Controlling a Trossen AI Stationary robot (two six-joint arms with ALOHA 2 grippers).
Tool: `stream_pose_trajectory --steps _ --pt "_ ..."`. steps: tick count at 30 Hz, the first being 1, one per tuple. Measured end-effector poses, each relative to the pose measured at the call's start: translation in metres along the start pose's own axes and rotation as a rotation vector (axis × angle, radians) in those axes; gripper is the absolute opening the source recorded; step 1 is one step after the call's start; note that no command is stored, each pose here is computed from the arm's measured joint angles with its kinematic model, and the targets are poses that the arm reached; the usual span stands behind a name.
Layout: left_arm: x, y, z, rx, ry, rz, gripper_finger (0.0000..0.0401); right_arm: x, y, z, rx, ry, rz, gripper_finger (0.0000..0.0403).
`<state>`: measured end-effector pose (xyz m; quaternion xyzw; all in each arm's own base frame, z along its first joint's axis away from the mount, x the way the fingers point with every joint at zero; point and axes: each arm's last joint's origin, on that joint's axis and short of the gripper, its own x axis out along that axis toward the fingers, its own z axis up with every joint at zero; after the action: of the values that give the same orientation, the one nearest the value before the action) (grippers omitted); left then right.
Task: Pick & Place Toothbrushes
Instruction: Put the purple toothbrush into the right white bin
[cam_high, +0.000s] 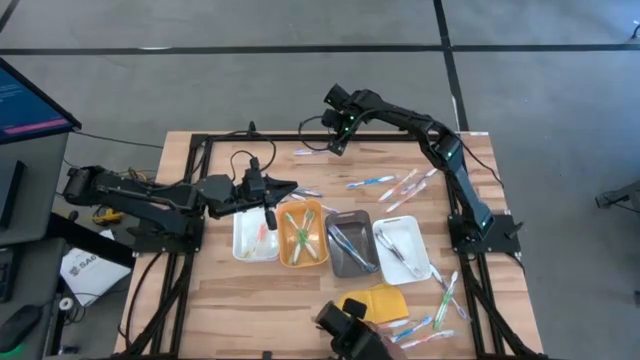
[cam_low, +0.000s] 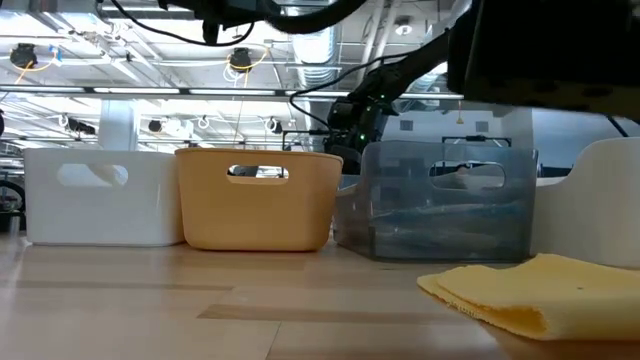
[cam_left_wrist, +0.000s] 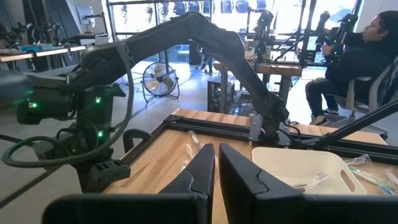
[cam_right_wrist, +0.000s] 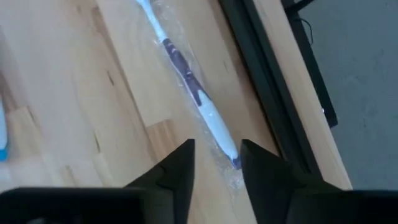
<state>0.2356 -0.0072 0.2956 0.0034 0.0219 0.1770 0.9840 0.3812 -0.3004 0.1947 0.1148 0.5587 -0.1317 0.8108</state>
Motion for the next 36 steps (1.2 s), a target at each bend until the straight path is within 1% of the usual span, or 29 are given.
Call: stream_pose_trajectory --steps 2,7,10,13,18,23,32,36 --pt "0.000 0.000 0.000 0.000 0.000 0.000 0.0017 0.006 0.002 0.001 -0.031 0.001 0.002 0.0155" --pt "0.000 0.000 0.000 0.001 0.001 0.000 0.0017 0.026 0.004 -0.003 -0.036 0.059 -0.004 0.0201" --pt "-0.002 0.001 0.002 -0.002 -0.007 0.000 0.0017 0.036 0.003 -0.006 -0.033 0.094 -0.014 0.0219" --pt "-0.003 0.001 0.003 -0.003 -0.009 -0.003 0.0017 0.038 0.001 -0.008 -0.032 0.100 0.000 0.0226" --pt "-0.003 0.001 0.003 -0.004 -0.009 -0.003 0.0017 0.037 -0.002 -0.008 -0.043 0.091 -0.011 0.0227" --pt "-0.003 0.001 0.003 -0.003 -0.008 -0.003 0.0017 0.037 -0.005 -0.008 -0.043 0.083 -0.011 0.0219" --pt "-0.003 0.001 0.002 -0.003 -0.008 -0.003 0.0017 0.033 -0.027 -0.015 0.088 0.074 -0.006 0.0191" --pt "-0.003 0.001 0.002 -0.003 -0.008 -0.003 0.0017 0.032 -0.031 -0.017 0.103 0.074 -0.007 0.0181"
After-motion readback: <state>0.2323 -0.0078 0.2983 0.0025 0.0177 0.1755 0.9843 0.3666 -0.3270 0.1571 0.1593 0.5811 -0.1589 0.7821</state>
